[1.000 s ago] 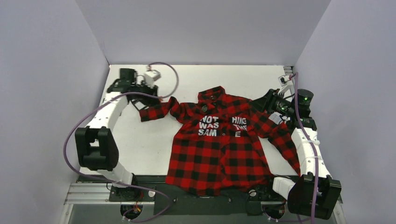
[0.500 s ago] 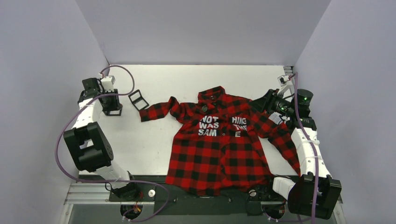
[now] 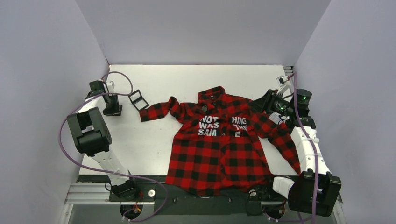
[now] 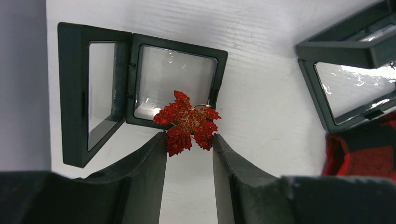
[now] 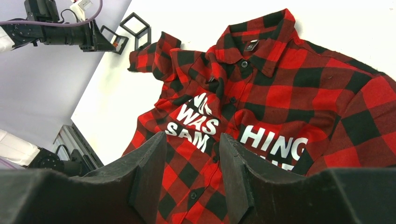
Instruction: Remove the brooch from the garment
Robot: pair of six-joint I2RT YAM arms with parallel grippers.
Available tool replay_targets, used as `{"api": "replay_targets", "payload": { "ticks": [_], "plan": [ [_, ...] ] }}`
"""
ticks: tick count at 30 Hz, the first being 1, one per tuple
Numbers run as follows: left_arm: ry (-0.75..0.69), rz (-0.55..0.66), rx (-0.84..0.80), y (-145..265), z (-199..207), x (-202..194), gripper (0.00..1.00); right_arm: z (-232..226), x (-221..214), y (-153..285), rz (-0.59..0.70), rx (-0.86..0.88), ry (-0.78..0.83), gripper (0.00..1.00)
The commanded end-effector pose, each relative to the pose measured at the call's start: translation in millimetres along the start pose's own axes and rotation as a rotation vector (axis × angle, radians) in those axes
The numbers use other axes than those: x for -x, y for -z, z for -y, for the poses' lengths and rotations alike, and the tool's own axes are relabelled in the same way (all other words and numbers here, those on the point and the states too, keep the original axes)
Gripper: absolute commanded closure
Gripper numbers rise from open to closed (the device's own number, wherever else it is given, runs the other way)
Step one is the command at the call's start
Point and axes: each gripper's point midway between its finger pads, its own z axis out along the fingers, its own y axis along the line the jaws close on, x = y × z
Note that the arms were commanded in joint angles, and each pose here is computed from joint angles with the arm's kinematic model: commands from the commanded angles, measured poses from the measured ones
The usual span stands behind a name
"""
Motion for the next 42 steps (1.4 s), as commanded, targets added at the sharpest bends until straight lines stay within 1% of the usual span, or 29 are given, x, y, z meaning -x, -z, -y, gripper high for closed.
{"api": "replay_targets", "payload": {
  "ticks": [1, 14, 24, 25, 27, 29, 31, 35, 42],
  "plan": [
    [0.018, 0.125, 0.051, 0.7, -8.5, 44.0, 0.80, -7.0, 12.7, -2.1, 0.016, 0.036, 0.055, 0.58],
    [0.021, 0.143, 0.073, -11.9, -12.3, 56.4, 0.79, -4.1, 10.8, -5.0, 0.004, 0.040, 0.042, 0.58],
    [0.009, 0.119, 0.068, -17.2, -8.8, 49.8, 0.76, -3.7, 11.0, -5.3, 0.003, 0.040, 0.041, 0.58],
    [0.008, 0.114, 0.086, -17.3, -11.2, 48.4, 0.76, -3.4, 11.0, -5.3, 0.002, 0.040, 0.041, 0.58],
    [0.007, 0.109, 0.094, -17.4, -12.4, 46.7, 0.74, -3.3, 10.5, -5.5, 0.000, 0.040, 0.038, 0.58],
    [0.006, 0.103, 0.097, -17.0, -13.0, 46.3, 0.68, -3.9, 10.8, -5.2, 0.001, 0.041, 0.039, 0.58],
    [0.004, 0.096, 0.095, -16.5, -12.0, 45.7, 0.59, -4.1, 11.2, -5.1, 0.002, 0.040, 0.040, 0.57],
    [-0.005, 0.101, 0.090, -12.1, -8.4, 48.4, 0.53, -4.6, 11.3, -5.0, 0.002, 0.042, 0.040, 0.58],
    [-0.028, 0.128, 0.062, 2.3, 8.0, 54.8, 0.51, -7.1, 11.6, -4.2, 0.003, 0.047, 0.045, 0.57]
  ]
}}
